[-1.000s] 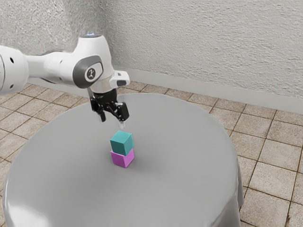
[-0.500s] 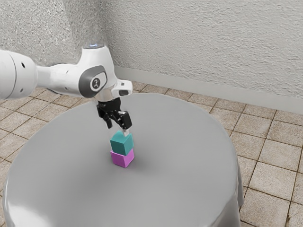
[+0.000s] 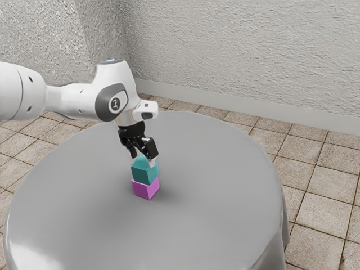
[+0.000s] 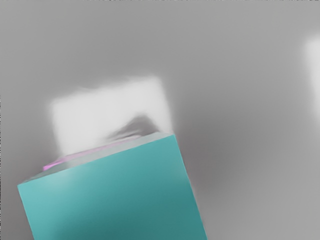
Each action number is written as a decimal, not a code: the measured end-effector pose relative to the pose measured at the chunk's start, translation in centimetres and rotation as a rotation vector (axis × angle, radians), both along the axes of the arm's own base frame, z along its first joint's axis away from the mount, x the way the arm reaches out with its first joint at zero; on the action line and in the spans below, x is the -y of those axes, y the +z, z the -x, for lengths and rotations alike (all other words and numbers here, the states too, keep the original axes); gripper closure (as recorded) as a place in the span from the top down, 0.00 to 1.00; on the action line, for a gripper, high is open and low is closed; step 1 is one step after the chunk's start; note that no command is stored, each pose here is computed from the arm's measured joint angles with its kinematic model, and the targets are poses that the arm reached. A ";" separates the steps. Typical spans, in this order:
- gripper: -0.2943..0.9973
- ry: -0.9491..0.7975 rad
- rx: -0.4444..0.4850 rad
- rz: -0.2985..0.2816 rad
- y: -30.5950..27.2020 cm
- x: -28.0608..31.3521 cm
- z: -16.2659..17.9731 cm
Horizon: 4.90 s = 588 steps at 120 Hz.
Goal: Pick up the blue block with one arm, and put the blue block on the table with one arm
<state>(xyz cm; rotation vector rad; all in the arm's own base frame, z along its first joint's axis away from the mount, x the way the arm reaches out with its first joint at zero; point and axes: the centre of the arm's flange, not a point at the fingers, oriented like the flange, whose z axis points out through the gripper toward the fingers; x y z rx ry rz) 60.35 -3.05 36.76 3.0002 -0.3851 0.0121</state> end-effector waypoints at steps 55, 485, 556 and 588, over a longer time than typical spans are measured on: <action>0.77 -0.003 0.025 -0.012 -0.8 -1.5 -0.7; 0.50 0.353 -0.130 -0.103 -6.6 -12.3 -1.1; 0.62 0.363 -0.136 -0.089 -8.7 -12.5 -1.7; 0.73 0.336 0.043 -0.050 4.1 -12.2 -1.0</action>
